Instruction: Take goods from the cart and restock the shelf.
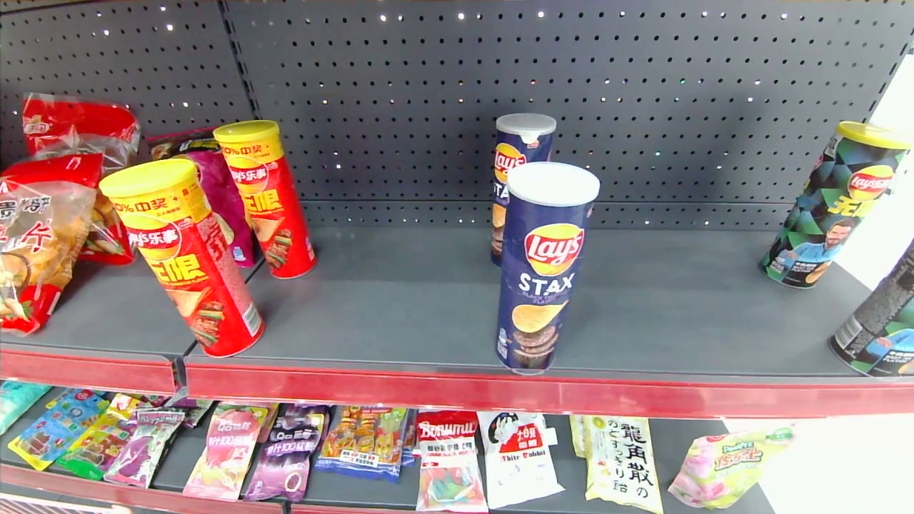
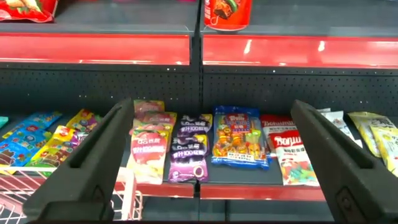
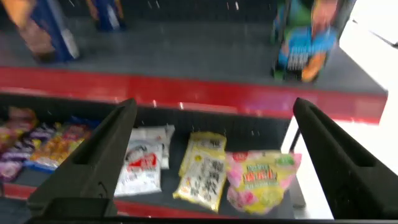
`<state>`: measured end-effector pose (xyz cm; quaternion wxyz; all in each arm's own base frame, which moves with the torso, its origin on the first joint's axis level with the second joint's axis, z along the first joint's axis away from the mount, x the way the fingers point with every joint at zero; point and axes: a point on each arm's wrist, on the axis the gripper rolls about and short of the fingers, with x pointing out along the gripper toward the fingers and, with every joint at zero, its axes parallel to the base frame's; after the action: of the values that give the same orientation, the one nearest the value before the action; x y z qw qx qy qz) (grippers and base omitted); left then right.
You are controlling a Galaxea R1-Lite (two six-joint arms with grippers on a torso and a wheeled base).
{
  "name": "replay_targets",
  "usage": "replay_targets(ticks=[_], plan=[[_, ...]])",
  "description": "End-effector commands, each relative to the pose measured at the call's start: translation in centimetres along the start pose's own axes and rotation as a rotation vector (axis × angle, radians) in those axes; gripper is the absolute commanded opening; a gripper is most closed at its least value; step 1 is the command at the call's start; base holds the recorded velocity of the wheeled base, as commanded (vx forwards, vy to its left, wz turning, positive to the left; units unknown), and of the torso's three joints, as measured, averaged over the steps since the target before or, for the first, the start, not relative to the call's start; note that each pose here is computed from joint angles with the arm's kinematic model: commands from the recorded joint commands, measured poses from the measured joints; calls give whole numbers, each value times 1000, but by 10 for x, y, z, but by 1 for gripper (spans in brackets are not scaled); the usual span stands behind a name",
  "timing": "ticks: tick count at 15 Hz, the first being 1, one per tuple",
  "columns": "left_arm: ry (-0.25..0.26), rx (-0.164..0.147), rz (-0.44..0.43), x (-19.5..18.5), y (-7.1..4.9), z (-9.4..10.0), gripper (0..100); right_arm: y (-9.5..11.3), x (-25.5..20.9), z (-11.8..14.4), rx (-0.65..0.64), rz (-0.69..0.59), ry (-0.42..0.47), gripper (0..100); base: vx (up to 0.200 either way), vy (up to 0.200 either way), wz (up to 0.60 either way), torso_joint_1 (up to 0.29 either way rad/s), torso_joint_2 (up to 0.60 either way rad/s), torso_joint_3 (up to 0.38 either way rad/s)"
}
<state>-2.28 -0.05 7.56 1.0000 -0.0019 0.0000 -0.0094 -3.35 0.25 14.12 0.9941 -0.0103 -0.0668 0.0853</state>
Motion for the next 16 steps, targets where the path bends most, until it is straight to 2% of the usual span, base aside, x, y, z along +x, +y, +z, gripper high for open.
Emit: replay_targets(ticks=[1, 3, 7, 11, 12, 14, 16], plan=[[0, -1, 0, 0, 0, 0, 100, -1, 14, 29, -9, 155, 34, 100, 0, 0, 0, 0, 0, 0], [0, -1, 0, 0, 0, 0, 100, -5, 59, 53, 11, 224, 181, 100, 0, 0, 0, 0, 0, 0], [0, -1, 0, 0, 0, 0, 100, -1, 125, 48, -2, 372, 424, 100, 0, 0, 0, 0, 0, 0], [0, -1, 0, 0, 0, 0, 100, 11, 168, 39, -31, 365, 565, 100, 0, 0, 0, 0, 0, 0], [0, -1, 0, 0, 0, 0, 100, 27, 181, 37, -48, 400, 604, 100, 0, 0, 0, 0, 0, 0], [0, -1, 0, 0, 0, 0, 100, 46, 201, 33, -51, 373, 639, 100, 0, 0, 0, 0, 0, 0], [0, -1, 0, 0, 0, 0, 100, 56, 220, 24, -54, 329, 646, 100, 0, 0, 0, 0, 0, 0]])
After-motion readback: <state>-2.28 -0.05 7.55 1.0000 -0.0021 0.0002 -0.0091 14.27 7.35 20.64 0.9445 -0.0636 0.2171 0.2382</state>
